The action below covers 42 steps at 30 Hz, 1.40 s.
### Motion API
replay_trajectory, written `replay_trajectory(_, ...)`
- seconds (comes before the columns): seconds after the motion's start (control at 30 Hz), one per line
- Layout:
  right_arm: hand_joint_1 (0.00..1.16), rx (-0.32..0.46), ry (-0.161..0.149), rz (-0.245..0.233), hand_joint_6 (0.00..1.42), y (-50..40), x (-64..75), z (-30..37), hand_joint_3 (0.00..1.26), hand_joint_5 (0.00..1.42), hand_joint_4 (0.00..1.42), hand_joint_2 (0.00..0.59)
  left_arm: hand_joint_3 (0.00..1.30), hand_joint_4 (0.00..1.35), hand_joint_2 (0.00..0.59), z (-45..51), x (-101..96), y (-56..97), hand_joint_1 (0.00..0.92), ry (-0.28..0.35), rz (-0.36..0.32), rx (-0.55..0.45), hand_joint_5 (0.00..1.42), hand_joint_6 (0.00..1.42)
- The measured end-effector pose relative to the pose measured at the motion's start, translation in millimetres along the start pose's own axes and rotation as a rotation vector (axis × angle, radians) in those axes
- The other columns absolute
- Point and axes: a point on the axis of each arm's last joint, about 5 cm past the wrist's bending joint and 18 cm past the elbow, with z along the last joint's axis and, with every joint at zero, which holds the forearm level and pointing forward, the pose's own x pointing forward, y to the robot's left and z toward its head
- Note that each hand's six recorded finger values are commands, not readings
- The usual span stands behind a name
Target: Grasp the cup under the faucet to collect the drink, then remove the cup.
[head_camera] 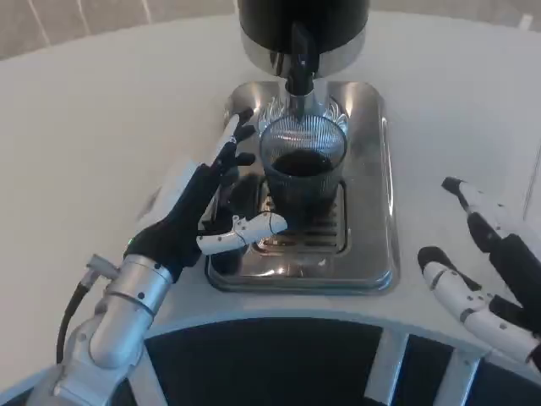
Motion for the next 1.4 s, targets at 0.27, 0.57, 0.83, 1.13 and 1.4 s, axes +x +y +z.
replay_trajectory(0.27, 0.07, 0.003, 0.007, 0.023, 0.00, 7.0, -4.1, 1.6, 0.00, 0.00, 0.00, 0.490, 0.00, 0.05, 0.070, 2.3, 7.1, -1.6, 0.396, -0.006, -0.011, -0.003, 0.20, 0.18)
replay_trajectory(0.57, 0.09, 0.021, 0.028, 0.031, 0.00, 10.6, -6.9, 1.5, 0.00, 0.00, 0.00, 0.486, 0.00, 0.05, 0.071, 5.1, 15.1, -2.3, 0.395, -0.009, -0.020, -0.006, 0.21, 0.20)
replay_trajectory(0.83, 0.10, 0.033, 0.042, 0.043, 0.00, 13.1, -8.7, 1.0, 0.00, 0.00, 0.00, 0.485, 0.00, 0.06, 0.071, 7.2, 19.4, -3.2, 0.395, -0.017, -0.039, 0.002, 0.21, 0.20)
replay_trajectory(1.13, 0.11, 0.032, 0.049, 0.046, 0.00, 12.8, -9.0, 0.2, 0.00, 0.00, 0.00, 0.474, 0.00, 0.11, 0.071, 9.8, 23.5, -4.7, 0.395, -0.026, -0.058, 0.007, 0.24, 0.21)
replay_trajectory(1.4, 0.11, 0.037, 0.056, 0.055, 0.00, 11.8, -9.2, -1.4, 0.00, 0.00, 0.00, 0.469, 0.04, 0.19, 0.074, 11.7, 27.7, -4.2, 0.385, -0.029, -0.069, 0.007, 0.27, 0.21)
